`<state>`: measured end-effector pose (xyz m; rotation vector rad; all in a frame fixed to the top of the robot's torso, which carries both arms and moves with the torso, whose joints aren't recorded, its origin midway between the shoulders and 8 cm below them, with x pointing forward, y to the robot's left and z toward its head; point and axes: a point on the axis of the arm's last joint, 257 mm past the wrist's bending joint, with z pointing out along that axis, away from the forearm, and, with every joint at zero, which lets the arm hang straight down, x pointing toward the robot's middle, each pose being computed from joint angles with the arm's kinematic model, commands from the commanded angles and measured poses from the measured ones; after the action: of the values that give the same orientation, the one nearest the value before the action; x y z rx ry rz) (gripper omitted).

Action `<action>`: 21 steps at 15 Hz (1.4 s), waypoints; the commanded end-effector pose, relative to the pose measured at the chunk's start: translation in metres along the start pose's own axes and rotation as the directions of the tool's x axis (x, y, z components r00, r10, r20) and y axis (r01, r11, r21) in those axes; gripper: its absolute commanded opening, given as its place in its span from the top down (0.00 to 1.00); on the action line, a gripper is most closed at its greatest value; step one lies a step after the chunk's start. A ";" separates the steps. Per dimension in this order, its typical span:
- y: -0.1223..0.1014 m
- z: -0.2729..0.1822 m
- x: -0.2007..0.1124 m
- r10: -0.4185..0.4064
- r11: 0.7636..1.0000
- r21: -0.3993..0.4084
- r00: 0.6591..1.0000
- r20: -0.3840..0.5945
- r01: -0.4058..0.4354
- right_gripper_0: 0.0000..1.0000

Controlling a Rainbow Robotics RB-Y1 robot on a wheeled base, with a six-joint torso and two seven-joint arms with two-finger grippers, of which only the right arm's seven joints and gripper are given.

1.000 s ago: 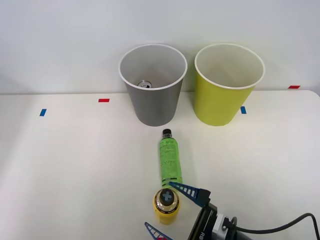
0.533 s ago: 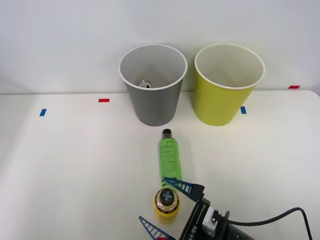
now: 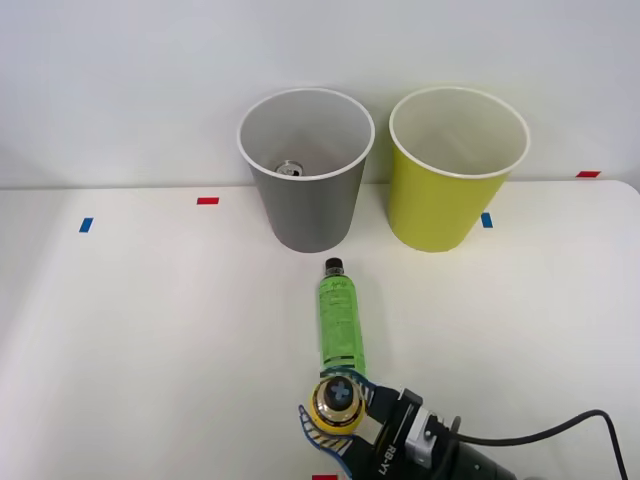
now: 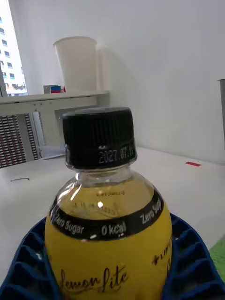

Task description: Put cans in the gray bin, plastic bottles in the light green bin

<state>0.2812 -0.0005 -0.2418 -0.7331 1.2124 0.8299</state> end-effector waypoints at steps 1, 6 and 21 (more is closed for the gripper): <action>-0.006 -0.007 -0.002 0.008 1.000 0.008 1.000 0.004 -0.008 1.00; -0.011 0.010 -0.041 0.067 0.997 0.023 0.993 0.098 -0.069 1.00; -0.104 0.014 -0.211 0.063 0.960 0.239 0.944 0.323 -0.145 1.00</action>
<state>0.3427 -0.0667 -0.0364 -0.3285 1.0666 0.8235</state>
